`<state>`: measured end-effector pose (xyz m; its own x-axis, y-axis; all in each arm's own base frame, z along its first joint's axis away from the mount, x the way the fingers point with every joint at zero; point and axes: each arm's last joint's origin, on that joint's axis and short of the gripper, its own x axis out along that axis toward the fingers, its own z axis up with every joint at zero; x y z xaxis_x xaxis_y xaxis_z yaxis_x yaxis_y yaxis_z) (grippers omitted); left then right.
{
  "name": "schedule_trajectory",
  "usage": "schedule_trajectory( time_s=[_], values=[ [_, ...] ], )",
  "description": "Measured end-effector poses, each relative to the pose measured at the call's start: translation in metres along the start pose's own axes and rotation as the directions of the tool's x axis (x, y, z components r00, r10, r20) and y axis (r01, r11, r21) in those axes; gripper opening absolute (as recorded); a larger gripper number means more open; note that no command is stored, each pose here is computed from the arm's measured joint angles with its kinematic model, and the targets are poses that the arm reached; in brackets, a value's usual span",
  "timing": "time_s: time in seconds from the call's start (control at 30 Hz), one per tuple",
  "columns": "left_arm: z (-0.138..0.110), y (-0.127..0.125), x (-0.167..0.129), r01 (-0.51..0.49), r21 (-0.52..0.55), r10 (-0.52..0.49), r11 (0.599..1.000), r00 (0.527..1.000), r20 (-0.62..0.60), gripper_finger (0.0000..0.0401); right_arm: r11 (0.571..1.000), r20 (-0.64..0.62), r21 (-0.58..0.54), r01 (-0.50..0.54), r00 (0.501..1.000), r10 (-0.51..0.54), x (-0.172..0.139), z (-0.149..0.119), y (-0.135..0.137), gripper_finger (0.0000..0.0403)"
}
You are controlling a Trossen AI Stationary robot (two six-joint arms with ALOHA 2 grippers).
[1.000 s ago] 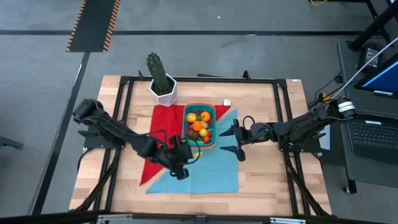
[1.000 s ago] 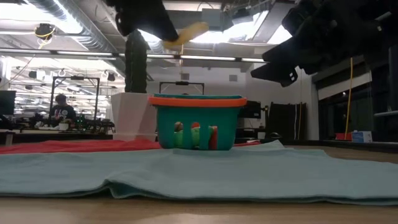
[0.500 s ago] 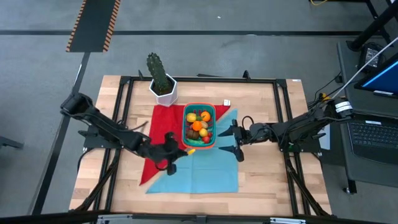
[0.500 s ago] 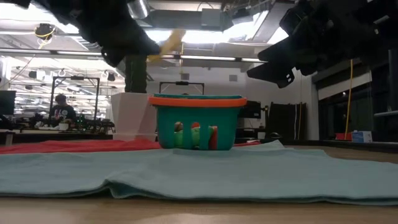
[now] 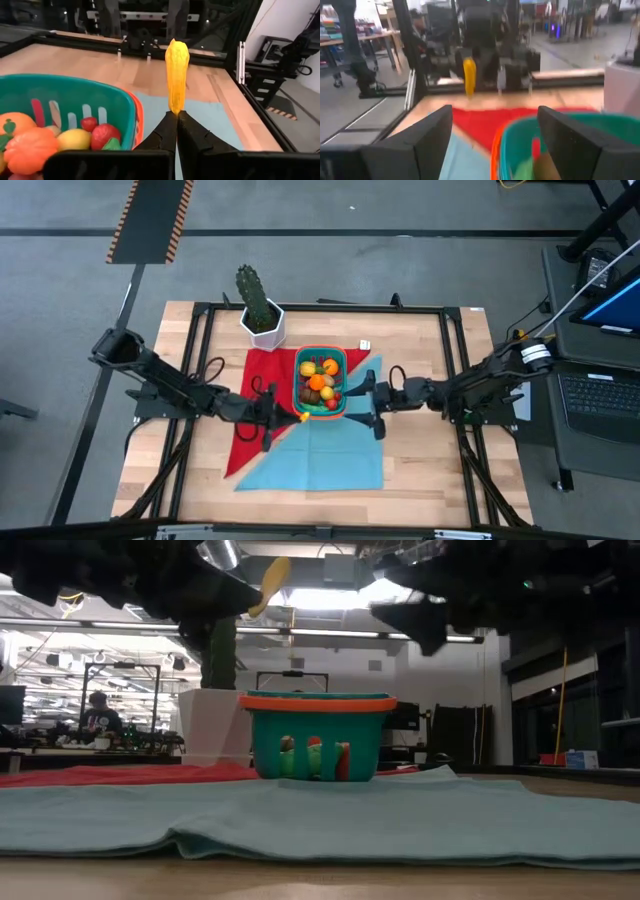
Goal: Pick and placing Produce into tupperware
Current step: Put the corn into the basket
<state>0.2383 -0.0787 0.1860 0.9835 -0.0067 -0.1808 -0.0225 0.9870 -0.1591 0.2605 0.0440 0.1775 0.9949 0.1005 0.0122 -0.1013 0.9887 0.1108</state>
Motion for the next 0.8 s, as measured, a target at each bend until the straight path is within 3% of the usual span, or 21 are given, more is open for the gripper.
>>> schedule_trajectory(
  time_s=[0.33,0.47,0.8],
  values=[
    [0.005,0.012,0.005,0.005,0.03,-0.006,1.0,0.999,0.032,0.0,0.997,-0.072,-0.075,-0.024,0.997,0.019,0.056,-0.003,0.005,0.0292],
    [0.006,0.014,0.006,0.013,0.03,-0.014,0.999,0.999,0.029,0.0,0.993,-0.046,-0.116,-0.027,0.999,0.022,0.075,0.003,0.007,0.0292],
    [0.005,0.014,0.006,0.017,0.035,-0.018,0.999,1.0,0.021,0.0,0.99,-0.075,-0.137,-0.03,0.997,0.02,0.104,0.008,0.009,0.0292]
  ],
)
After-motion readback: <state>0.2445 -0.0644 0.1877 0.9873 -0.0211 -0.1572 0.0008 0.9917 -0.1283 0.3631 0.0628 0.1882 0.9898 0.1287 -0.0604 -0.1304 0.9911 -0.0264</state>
